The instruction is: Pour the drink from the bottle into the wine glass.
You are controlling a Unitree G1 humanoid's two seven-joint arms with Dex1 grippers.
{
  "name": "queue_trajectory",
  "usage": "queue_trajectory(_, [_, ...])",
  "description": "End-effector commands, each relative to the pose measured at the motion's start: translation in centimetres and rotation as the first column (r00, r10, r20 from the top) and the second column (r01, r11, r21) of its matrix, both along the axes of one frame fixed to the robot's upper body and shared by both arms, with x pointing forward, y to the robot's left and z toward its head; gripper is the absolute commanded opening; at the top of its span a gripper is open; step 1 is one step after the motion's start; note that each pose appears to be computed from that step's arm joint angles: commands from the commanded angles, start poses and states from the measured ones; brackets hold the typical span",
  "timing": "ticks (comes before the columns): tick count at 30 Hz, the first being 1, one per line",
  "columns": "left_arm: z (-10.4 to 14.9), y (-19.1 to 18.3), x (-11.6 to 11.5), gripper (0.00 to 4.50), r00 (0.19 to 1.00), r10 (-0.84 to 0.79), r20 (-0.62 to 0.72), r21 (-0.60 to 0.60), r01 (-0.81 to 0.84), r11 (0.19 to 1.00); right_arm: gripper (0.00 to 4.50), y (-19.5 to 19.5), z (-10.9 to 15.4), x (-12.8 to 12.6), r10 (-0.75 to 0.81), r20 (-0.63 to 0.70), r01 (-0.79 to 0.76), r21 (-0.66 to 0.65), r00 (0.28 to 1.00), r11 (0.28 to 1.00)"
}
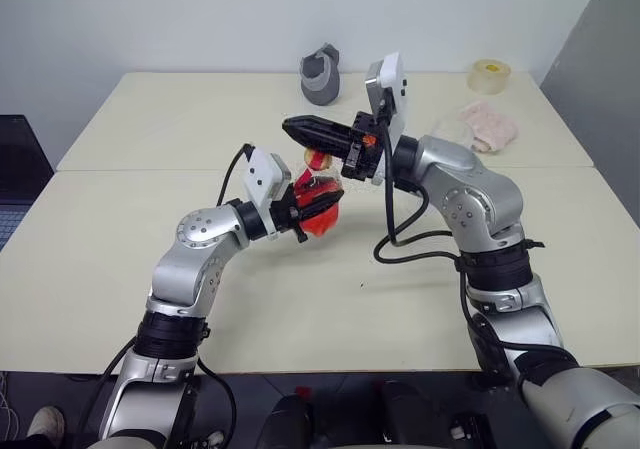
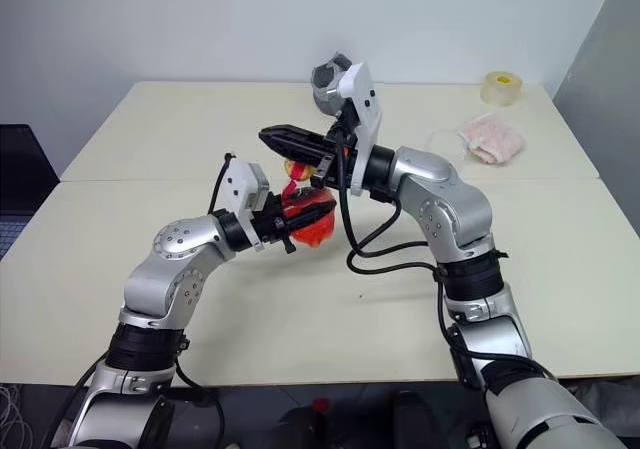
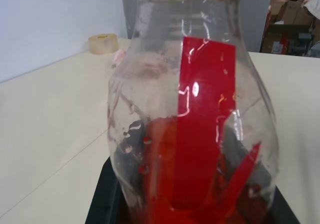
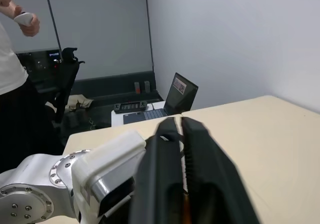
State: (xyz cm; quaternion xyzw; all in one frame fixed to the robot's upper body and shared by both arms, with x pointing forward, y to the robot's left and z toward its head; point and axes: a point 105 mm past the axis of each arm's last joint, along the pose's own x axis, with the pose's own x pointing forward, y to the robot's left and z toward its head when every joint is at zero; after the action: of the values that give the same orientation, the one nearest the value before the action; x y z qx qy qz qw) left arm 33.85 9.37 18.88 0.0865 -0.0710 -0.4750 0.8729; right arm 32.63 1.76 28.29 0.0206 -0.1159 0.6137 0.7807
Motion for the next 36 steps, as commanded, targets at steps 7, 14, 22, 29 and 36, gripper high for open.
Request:
queue_trajectory(7, [1.9,-0.5,-0.6,1.34,0.997,-0.023,0.072,-0.014,0.024,1.000,0.03,-0.4,1.5,0.4,-0.030,0.058,0.029,0.014,0.998,0.999])
queue_trajectory(14, [2.1,-0.6,-0.3,1.34,0.997,-0.020,0.076,-0.017,0.022,1.000,0.03,-0.5,1.8,0.8,-0.046,0.062,0.044,0.027,0.997,0.999])
queue_trajectory(22, [1.9,-0.6,-0.5,1.34,0.997,-0.021,0.070,-0.018,0.022,1.000,0.03,-1.0,2.8,1.5,-0.065,0.077,0.063,0.030,0.995,0.998])
queue_trajectory(29, [1.9,-0.5,-0.4,1.34,0.997,-0.015,0.072,-0.021,0.016,1.000,0.03,-1.0,3.2,1.7,-0.062,0.072,0.059,0.035,0.996,0.998])
queue_trajectory(36, [1.8,-0.5,-0.5,1.34,0.997,-0.015,0.069,-0.022,0.016,1.000,0.03,-1.8,3.7,1.4,-0.041,0.024,0.039,0.051,0.999,0.998])
